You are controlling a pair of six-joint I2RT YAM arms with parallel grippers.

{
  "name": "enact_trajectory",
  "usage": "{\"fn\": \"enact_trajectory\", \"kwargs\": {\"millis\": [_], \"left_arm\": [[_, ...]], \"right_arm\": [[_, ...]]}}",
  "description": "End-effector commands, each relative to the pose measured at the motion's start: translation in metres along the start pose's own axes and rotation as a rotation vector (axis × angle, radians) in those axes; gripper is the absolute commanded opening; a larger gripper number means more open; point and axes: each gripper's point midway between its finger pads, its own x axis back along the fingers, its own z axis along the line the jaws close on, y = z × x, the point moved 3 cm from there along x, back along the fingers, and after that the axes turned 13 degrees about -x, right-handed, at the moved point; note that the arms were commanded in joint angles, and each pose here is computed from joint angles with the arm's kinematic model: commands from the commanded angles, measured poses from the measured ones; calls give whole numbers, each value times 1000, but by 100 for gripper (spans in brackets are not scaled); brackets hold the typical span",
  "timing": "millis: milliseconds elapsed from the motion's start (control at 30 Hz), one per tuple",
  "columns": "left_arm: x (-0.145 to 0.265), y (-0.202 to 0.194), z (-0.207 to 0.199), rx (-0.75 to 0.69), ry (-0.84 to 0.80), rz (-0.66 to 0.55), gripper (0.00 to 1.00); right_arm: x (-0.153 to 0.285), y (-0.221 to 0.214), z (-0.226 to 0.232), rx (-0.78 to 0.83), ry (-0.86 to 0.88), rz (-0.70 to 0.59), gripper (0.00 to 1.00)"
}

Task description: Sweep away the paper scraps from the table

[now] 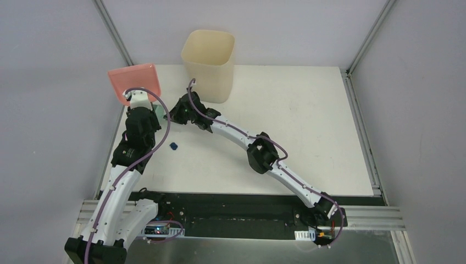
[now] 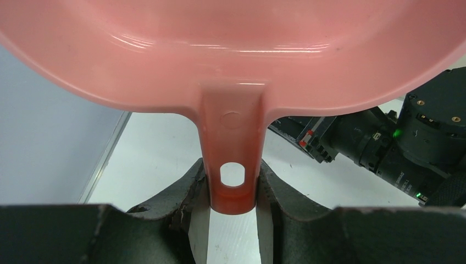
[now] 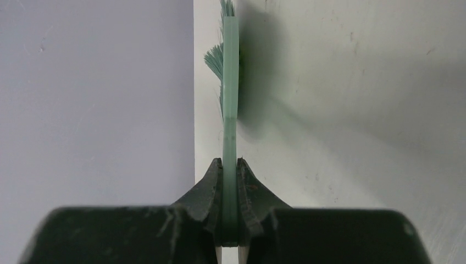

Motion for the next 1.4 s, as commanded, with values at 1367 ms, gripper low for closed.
{"fn": "enact_trajectory", "kwargs": {"millis": [1367], "left_arm": [[13, 25, -13, 69, -142, -131, 0]], "right_arm": [[308, -26, 5, 546, 98, 624, 0]]}}
